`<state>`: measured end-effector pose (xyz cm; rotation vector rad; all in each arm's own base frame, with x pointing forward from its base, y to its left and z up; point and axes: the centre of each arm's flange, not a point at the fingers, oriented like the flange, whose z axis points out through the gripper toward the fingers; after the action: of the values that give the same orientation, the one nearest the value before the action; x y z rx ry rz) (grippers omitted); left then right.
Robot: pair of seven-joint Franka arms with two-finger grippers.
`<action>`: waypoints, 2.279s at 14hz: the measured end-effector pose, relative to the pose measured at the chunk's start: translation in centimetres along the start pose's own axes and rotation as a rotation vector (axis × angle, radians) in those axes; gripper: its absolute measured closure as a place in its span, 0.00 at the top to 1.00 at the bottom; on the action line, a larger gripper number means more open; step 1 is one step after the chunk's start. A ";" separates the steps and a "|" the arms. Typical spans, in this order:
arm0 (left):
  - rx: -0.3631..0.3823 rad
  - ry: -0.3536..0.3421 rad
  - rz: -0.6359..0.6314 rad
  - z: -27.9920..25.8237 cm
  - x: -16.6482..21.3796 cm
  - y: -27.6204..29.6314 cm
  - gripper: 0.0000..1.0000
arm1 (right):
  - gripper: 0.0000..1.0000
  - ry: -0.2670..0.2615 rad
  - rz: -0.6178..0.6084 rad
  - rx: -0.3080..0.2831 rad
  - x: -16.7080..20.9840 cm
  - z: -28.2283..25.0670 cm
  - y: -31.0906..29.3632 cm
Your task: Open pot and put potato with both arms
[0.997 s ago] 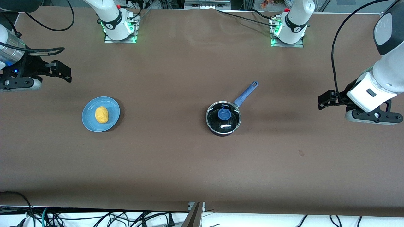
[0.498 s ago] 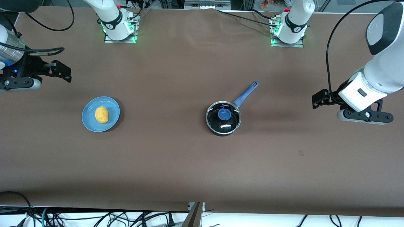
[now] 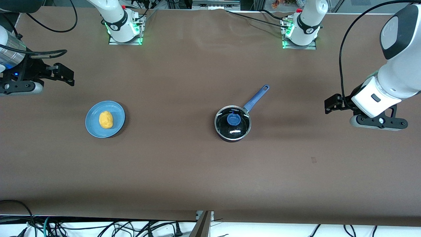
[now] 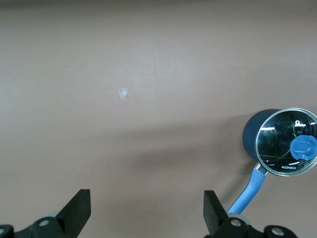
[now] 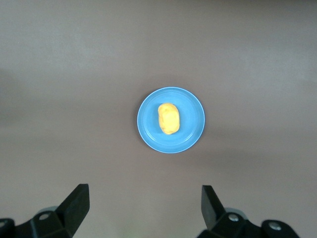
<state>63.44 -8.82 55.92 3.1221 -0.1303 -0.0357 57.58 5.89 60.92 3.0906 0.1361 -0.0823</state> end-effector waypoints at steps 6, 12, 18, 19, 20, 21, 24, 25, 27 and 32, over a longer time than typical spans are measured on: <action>0.000 -0.001 0.000 0.1 0.0 0.0 1.00 | 1.00 0.000 0.003 0.000 0.0 0.0 0.2; 0.000 -0.004 0.000 0.2 0.1 0.0 1.00 | 1.00 -0.004 0.003 0.000 0.1 0.2 0.2; -0.001 -0.007 0.003 0.4 0.1 0.2 1.00 | 1.00 -0.024 0.003 -0.001 0.8 1.4 0.1; -0.001 -0.007 0.001 0.4 0.1 0.2 1.00 | 1.00 -0.028 0.004 -0.001 0.9 1.6 0.2; -0.001 -0.007 -0.005 0.4 0.1 0.2 1.00 | 1.00 -0.036 0.009 -0.001 1.1 2.0 0.5; -0.002 -0.007 -0.018 0.4 0.1 0.5 1.00 | 1.00 -0.051 0.016 -0.001 1.4 2.9 0.9; -0.006 -0.017 -0.078 0.9 -0.3 4.5 1.00 | 1.00 -0.100 0.048 0.000 2.7 5.8 2.8; -0.005 -0.022 -0.098 1.2 -0.5 6.4 1.00 | 1.00 -0.108 0.055 0.001 2.9 6.3 3.2; -0.001 -0.030 -0.143 2.0 -0.9 9.9 1.00 | 1.00 -0.110 0.057 0.001 2.9 6.4 3.4; 0.001 -0.039 -0.253 4.9 -0.8 15.4 1.00 | 1.00 -0.131 0.056 -0.020 3.4 7.8 4.1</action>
<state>61.28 -24.19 51.26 3.1185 0.2639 -0.0994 60.98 1.68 53.13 3.0547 0.0456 -0.2794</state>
